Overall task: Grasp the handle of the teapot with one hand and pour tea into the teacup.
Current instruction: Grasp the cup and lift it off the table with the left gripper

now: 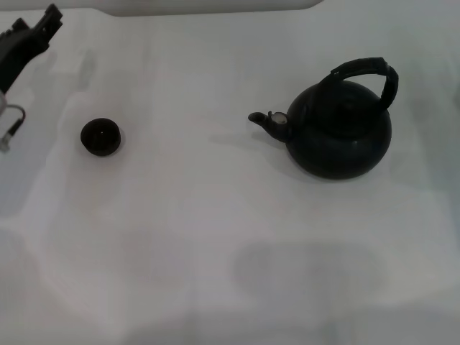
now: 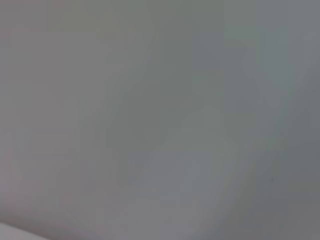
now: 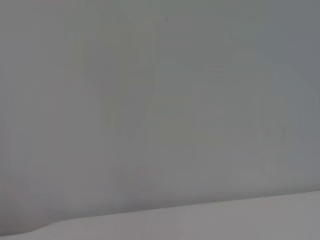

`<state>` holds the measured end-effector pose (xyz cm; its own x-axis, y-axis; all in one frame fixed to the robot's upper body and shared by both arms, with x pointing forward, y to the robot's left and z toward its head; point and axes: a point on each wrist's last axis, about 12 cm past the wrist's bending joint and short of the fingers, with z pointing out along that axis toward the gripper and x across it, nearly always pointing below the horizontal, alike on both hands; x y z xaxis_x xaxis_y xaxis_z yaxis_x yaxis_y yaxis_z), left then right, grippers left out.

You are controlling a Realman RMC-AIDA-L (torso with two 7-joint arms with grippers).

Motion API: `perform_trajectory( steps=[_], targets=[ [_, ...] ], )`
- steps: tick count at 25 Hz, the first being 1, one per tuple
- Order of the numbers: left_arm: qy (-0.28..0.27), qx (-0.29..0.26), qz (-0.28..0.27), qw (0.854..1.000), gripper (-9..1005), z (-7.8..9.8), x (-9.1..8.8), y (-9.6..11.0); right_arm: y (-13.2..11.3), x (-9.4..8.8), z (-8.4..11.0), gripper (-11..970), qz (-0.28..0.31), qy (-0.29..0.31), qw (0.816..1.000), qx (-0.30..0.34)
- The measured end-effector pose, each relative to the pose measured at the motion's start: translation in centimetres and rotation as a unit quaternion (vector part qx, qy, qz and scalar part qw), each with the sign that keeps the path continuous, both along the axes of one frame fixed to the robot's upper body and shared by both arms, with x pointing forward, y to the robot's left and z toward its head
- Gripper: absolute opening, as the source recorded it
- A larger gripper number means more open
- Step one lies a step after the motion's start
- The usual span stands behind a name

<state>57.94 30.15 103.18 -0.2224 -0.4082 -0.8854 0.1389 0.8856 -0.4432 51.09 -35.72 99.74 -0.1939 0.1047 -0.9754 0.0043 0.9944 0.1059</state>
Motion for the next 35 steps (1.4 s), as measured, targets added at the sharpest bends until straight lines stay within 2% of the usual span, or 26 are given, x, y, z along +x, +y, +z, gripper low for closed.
perform_trajectory(
  steps=[7, 9, 10, 13, 19, 21, 26, 29, 35],
  targets=[
    [0.063, 0.056, -0.080, 0.993, 770, 2.1, 3.7, 0.6, -0.2, 0.1, -0.1, 826, -0.006, 0.007, 1.000, -0.003],
    [0.101, 0.082, -0.118, 0.984, 770, 3.3, 5.1, 0.8, -0.2, 0.1, -0.1, 826, -0.007, 0.006, 1.000, -0.003],
    [0.101, 0.082, -0.118, 0.984, 770, 3.3, 5.1, 0.8, -0.2, 0.1, -0.1, 826, -0.007, 0.006, 1.000, -0.003],
    [0.131, 0.133, -0.161, 0.969, 771, 4.2, 6.0, 0.8, -0.2, 0.2, 0.0, 826, -0.006, 0.004, 1.000, -0.004],
    [0.195, 0.194, -0.195, 0.942, 771, 5.2, 6.3, 1.0, -0.2, 0.4, 0.1, 826, -0.005, 0.002, 1.000, -0.005],
    [0.202, 0.198, -0.196, 0.939, 770, 5.7, 6.1, 0.9, -0.2, 0.4, 0.2, 826, -0.005, 0.002, 1.000, -0.006],
    [0.188, 0.178, -0.198, 0.945, 772, 7.1, 5.6, 1.2, -0.2, 0.4, 0.2, 826, -0.004, 0.002, 1.000, -0.006],
    [0.199, 0.170, -0.221, 0.940, 773, 7.8, 5.4, 1.0, -0.2, 0.4, 0.1, 826, -0.005, 0.003, 1.000, -0.006],
    [0.256, 0.175, -0.225, 0.924, 775, 9.3, 4.8, 1.7, -0.3, 0.3, 0.1, 826, -0.005, 0.004, 1.000, -0.006]
  ],
)
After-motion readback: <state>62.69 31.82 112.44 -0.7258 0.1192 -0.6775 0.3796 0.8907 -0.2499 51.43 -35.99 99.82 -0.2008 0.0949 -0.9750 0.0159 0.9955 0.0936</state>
